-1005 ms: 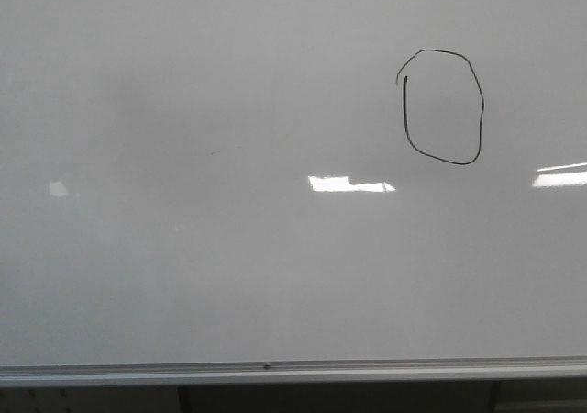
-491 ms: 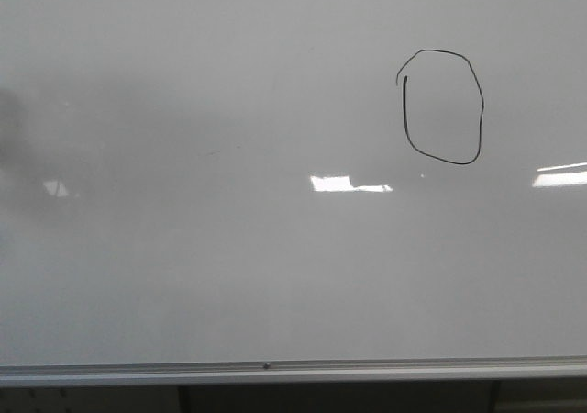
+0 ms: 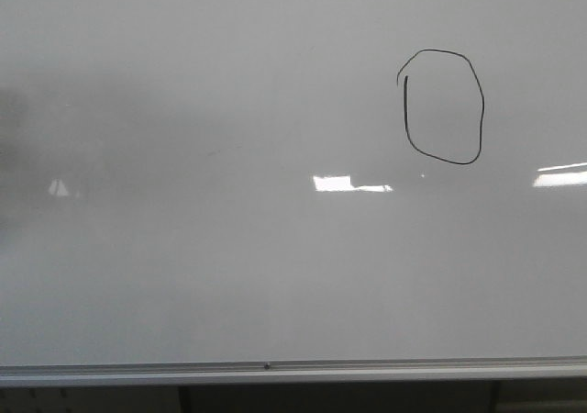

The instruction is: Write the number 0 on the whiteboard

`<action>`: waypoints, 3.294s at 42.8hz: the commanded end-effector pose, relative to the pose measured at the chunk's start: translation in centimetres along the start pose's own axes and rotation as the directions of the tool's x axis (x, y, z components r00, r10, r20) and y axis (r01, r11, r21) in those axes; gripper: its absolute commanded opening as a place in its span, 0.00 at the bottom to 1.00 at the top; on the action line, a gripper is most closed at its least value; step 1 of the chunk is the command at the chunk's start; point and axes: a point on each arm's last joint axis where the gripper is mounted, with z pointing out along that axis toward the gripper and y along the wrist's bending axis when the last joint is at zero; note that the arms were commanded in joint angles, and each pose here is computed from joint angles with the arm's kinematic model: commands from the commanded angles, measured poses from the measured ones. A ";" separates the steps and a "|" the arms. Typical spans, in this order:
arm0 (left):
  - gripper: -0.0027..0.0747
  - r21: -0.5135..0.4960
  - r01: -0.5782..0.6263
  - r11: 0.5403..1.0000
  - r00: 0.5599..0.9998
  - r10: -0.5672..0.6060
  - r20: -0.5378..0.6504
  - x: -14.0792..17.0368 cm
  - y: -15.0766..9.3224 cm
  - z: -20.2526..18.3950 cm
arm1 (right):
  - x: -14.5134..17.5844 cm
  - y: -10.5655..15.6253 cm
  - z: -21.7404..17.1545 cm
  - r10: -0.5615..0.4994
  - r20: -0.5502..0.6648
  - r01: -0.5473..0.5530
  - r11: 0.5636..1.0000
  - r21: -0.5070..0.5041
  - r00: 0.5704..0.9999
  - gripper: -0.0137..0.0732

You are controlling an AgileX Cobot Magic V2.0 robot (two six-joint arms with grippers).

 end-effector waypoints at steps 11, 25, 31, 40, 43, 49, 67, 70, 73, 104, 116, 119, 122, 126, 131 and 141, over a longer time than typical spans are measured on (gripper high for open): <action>0.89 -0.025 -0.053 0.998 0.993 0.055 0.106 -1.5 -0.8 -3.9 | -1.2 -0.4 0.0 0.011 0.067 -0.014 0.999 0.046 0.998 0.08; 0.89 -0.042 -0.106 0.994 0.966 0.113 0.235 -1.4 -2.5 -10.4 | -1.3 -0.4 -0.1 0.011 0.070 -0.014 0.999 0.050 0.997 0.08; 0.83 -0.037 -0.128 0.991 0.954 0.133 0.268 -0.8 -3.4 -13.0 | -1.3 -0.4 -0.1 0.011 0.070 -0.014 0.999 0.050 0.997 0.08; 0.45 -0.032 -0.153 0.988 0.938 0.156 0.310 0.2 -4.4 -16.0 | -1.3 -0.4 -0.1 0.011 0.070 -0.014 0.999 0.050 0.997 0.08; 0.28 -0.024 -0.159 0.987 0.936 0.159 0.313 0.6 -4.7 -16.7 | -1.3 -0.4 -0.1 0.011 0.070 -0.014 0.999 0.050 0.997 0.08; 0.01 -0.007 -0.166 0.986 0.937 0.160 0.310 1.1 -5.1 -17.4 | -1.3 -0.4 -0.1 0.011 0.070 -0.014 0.999 0.050 0.997 0.08; 0.01 -0.061 -0.158 0.985 0.805 0.165 0.570 5.4 -7.1 -23.5 | -1.3 -0.4 -0.1 0.011 0.070 -0.014 0.999 0.050 0.997 0.08; 0.01 -0.074 -0.135 0.988 0.764 0.152 0.627 7.1 -7.3 -23.8 | -1.3 -0.4 -0.1 0.011 0.070 -0.014 0.999 0.050 0.997 0.08; 0.01 -0.088 -0.120 0.989 0.725 0.147 0.673 9.1 -7.4 -24.0 | -1.3 -0.4 -0.1 0.011 0.070 -0.014 0.999 0.050 0.997 0.08; 0.01 -0.016 -0.122 0.992 0.543 0.081 0.836 19.5 -9.1 -23.8 | -1.3 -0.4 -0.1 0.011 0.070 -0.014 0.999 0.050 0.997 0.08; 0.01 -0.016 -0.122 0.992 0.543 0.081 0.836 19.5 -9.1 -23.8 | -1.3 -0.4 -0.1 0.011 0.070 -0.014 0.999 0.050 0.997 0.08; 0.01 -0.016 -0.122 0.992 0.543 0.081 0.836 19.5 -9.1 -23.8 | -1.3 -0.4 -0.1 0.011 0.070 -0.014 0.999 0.050 0.997 0.08; 0.01 -0.016 -0.122 0.992 0.543 0.081 0.836 19.5 -9.1 -23.8 | -1.3 -0.4 -0.1 0.011 0.070 -0.014 0.999 0.050 0.997 0.08; 0.01 -0.021 -0.118 0.993 0.535 0.081 0.841 19.4 -9.1 -23.9 | -1.3 -0.4 -0.1 0.011 0.070 -0.014 0.999 0.050 0.997 0.08; 0.01 -0.091 -0.090 0.992 0.511 0.124 0.851 19.5 -8.4 -23.5 | -1.3 -0.4 -0.1 0.011 0.070 -0.014 0.999 0.050 0.997 0.08; 0.01 -0.141 0.021 0.990 0.408 0.121 0.905 21.0 -6.7 -22.3 | -1.3 -0.4 -0.1 0.011 0.070 -0.014 0.999 0.050 0.997 0.08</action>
